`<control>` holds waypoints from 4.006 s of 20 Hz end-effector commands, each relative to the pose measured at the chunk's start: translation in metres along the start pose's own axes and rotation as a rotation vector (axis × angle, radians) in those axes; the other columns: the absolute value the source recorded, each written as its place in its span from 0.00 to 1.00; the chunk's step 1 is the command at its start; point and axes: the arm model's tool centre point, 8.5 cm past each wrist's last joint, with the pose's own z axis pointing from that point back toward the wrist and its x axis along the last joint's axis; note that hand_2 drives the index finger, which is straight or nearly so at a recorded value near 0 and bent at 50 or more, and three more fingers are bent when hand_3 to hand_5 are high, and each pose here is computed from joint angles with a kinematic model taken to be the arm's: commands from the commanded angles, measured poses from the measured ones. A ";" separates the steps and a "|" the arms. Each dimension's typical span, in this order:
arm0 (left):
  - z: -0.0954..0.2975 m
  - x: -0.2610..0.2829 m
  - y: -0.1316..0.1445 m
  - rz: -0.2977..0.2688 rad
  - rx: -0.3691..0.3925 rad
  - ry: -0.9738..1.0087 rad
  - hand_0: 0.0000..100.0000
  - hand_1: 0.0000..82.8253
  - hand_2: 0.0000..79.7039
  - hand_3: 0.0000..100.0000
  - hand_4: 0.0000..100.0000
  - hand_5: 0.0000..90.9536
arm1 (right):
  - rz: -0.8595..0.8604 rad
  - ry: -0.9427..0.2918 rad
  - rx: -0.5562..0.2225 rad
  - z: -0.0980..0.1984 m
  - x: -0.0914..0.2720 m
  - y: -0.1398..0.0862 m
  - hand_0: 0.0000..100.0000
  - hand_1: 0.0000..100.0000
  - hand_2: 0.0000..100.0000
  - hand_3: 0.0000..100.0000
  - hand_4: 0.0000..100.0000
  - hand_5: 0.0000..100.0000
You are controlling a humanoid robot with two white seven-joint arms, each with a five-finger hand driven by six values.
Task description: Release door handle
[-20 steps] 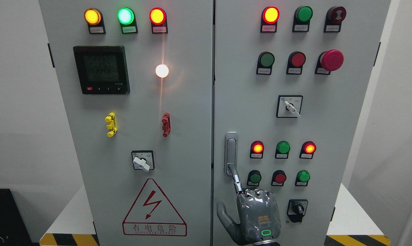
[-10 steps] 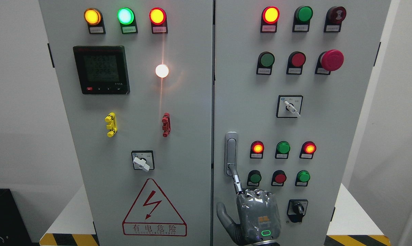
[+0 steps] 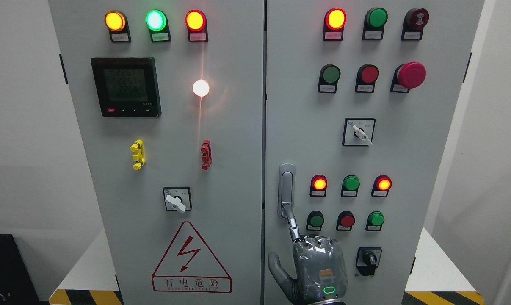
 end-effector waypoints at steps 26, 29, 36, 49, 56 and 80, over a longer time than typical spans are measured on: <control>0.001 -0.006 0.001 0.001 0.001 0.009 0.12 0.67 0.00 0.00 0.00 0.00 | 0.003 0.005 0.032 0.006 -0.002 0.010 0.45 0.33 0.05 1.00 1.00 1.00; 0.001 -0.005 0.000 0.001 0.000 0.007 0.12 0.67 0.00 0.00 0.00 0.00 | 0.002 0.001 0.029 0.006 0.000 0.010 0.45 0.33 0.05 1.00 1.00 1.00; 0.001 -0.005 0.000 0.001 0.000 0.007 0.12 0.67 0.00 0.00 0.00 0.00 | -0.003 -0.003 0.005 0.005 0.001 0.004 0.45 0.33 0.06 1.00 1.00 1.00; 0.001 -0.006 0.000 0.002 0.000 0.009 0.12 0.67 0.00 0.00 0.00 0.00 | -0.007 -0.005 -0.005 0.005 0.003 0.001 0.45 0.33 0.11 1.00 1.00 1.00; 0.001 -0.006 0.001 0.001 0.001 0.009 0.12 0.67 0.00 0.00 0.00 0.00 | -0.010 -0.006 -0.033 0.005 0.003 -0.005 0.45 0.34 0.13 1.00 1.00 1.00; 0.001 -0.006 0.000 0.002 0.000 0.009 0.12 0.67 0.00 0.00 0.00 0.00 | -0.015 -0.007 -0.068 0.004 0.004 -0.013 0.44 0.34 0.20 1.00 0.99 1.00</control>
